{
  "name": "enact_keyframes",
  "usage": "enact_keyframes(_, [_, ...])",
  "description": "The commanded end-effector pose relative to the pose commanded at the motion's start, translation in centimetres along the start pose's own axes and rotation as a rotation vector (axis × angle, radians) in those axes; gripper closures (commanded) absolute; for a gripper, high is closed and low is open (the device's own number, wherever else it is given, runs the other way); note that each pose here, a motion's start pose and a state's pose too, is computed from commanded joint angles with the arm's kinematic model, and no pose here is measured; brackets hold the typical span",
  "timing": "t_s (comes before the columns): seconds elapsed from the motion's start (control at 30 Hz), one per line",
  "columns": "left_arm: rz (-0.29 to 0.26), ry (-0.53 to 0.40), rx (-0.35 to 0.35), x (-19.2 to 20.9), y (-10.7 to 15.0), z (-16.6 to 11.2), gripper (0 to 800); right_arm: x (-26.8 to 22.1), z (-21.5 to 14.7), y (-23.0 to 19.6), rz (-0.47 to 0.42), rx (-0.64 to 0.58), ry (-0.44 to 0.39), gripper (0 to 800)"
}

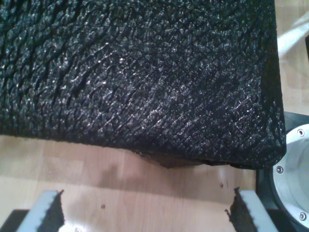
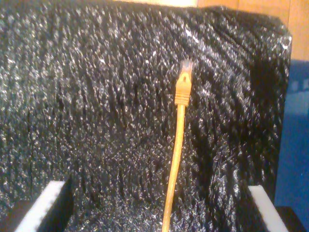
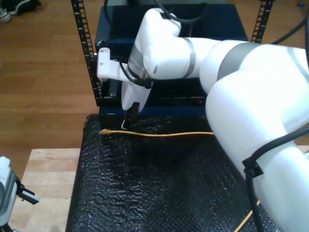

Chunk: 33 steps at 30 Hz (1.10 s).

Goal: Grab the cable and plug it in

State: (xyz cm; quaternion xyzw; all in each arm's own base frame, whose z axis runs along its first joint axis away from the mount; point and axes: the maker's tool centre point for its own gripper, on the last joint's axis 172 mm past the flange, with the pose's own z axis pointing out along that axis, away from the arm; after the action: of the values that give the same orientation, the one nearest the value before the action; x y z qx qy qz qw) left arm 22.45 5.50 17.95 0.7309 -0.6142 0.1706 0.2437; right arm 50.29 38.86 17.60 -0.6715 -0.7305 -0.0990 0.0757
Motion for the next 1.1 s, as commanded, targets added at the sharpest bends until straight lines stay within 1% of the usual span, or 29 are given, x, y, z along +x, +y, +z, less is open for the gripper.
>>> enact_keyframes(0.1, [0.000,0.000,0.000,0.0,0.0,0.0,0,-0.1,0.1,0.2,-0.010,-0.012,-0.048,3])
enact_keyframes(0.17, [0.000,0.000,0.000,0.0,0.0,0.0,0,0.3,0.3,-0.2,-0.006,-0.011,-0.058,3])
enact_keyframes(0.3, [0.000,0.000,0.000,0.0,0.0,0.0,0,0.5,1.1,0.0,0.003,-0.006,-0.063,3])
enact_keyframes(0.4, [0.000,0.000,0.000,0.0,0.0,0.0,0,1.3,2.7,-0.4,0.002,0.008,-0.071,4])
enact_keyframes(0.47, [-0.002,0.001,-0.001,0.0,0.0,0.0,0,1.3,3.5,-0.2,0.024,0.013,-0.074,8])
enact_keyframes(0.57, [-0.002,0.000,0.000,0.0,0.0,0.0,0,1.7,4.1,0.2,0.044,0.011,-0.074,9])
enact_keyframes(0.77, [-0.001,0.002,-0.002,0.0,0.0,0.1,0,2.1,5.1,1.2,0.049,0.006,-0.070,19])
enact_keyframes(0.93, [-0.004,0.005,-0.007,-0.1,0.0,0.2,0,2.1,6.2,1.6,0.085,0.007,-0.075,26])
enact_keyframes(1.1, [-0.004,0.005,-0.007,-0.1,0.0,0.2,0,1.5,6.6,2.5,0.079,-0.022,-0.118,26])
